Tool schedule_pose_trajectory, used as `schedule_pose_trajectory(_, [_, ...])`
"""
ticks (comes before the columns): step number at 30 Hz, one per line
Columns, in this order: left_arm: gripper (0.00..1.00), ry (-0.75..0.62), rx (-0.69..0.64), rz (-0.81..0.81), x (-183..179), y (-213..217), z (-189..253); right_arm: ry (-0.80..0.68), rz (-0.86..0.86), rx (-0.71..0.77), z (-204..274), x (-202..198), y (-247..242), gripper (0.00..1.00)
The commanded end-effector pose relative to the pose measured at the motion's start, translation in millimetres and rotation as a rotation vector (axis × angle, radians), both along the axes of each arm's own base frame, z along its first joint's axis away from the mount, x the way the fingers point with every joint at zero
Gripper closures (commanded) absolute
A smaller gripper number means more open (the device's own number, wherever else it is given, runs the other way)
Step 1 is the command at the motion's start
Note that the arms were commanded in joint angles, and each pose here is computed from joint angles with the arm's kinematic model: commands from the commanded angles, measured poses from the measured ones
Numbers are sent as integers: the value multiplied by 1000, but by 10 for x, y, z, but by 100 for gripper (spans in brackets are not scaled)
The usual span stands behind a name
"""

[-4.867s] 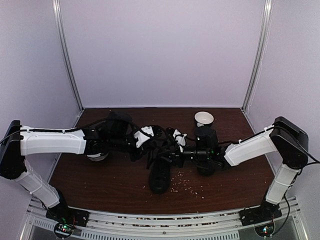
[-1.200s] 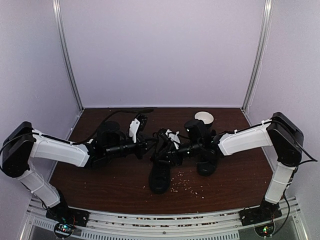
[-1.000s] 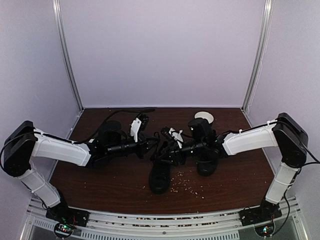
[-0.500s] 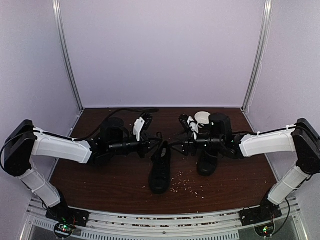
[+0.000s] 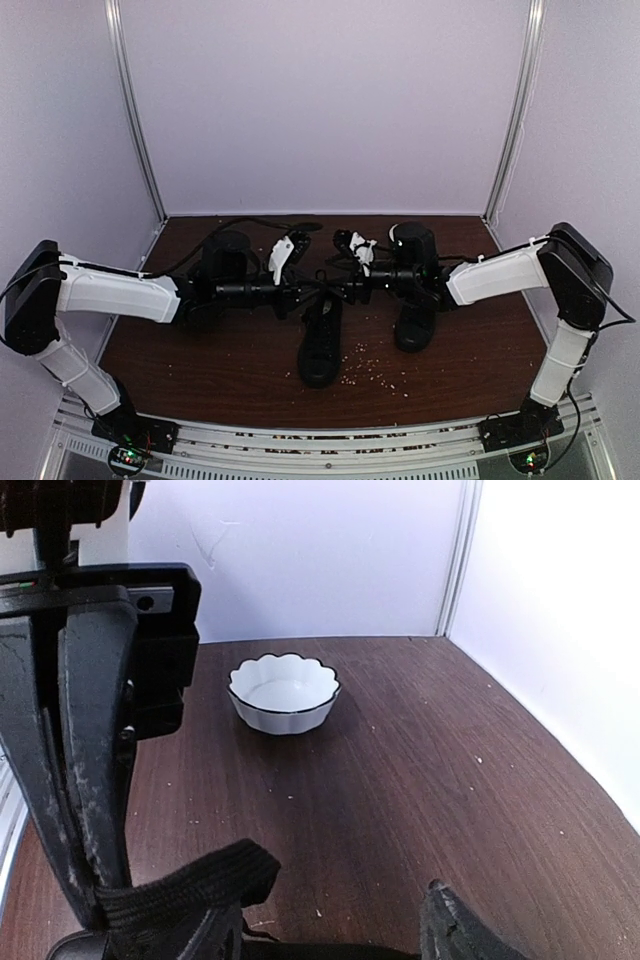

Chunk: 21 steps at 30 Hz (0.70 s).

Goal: Tie the shoes
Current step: Tie the crossed shoelace on the shoe.

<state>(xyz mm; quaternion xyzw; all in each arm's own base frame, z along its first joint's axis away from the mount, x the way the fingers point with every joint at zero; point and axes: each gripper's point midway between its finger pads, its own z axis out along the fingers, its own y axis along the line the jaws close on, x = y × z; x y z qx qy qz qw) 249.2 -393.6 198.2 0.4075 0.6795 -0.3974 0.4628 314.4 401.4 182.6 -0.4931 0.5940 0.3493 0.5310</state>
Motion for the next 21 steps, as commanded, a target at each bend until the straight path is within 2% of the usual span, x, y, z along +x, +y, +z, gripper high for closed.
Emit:
schedule_pose_trajectory(1, [100, -53, -39, -21, 33, -23, 257, -29, 87, 92, 262, -69, 166, 40])
schedule_pose_trajectory(10, [100, -54, -44, -27, 51, -33, 296, 75, 189, 133, 229, -214, 252, 48])
schedule_pose_trajectory(14, [100, -47, -38, -31, 48, -38, 265, 91, 159, 169, 266, -186, 227, 82])
schedule_pose_trajectory(16, [100, -47, -37, -32, 43, -29, 270, 102, 132, 177, 298, -157, 196, 94])
schedule_pose_trajectory(18, [100, -52, -28, -38, 22, -10, 267, 108, 83, 183, 325, -96, 117, 100])
schedule_pose_trajectory(20, [100, -62, 10, -52, -6, 23, 232, 119, 25, 180, 336, -32, 7, 100])
schedule_pose_trajectory(21, [93, -66, 40, -65, -21, 42, 200, 128, 1, 177, 332, -16, -48, 100])
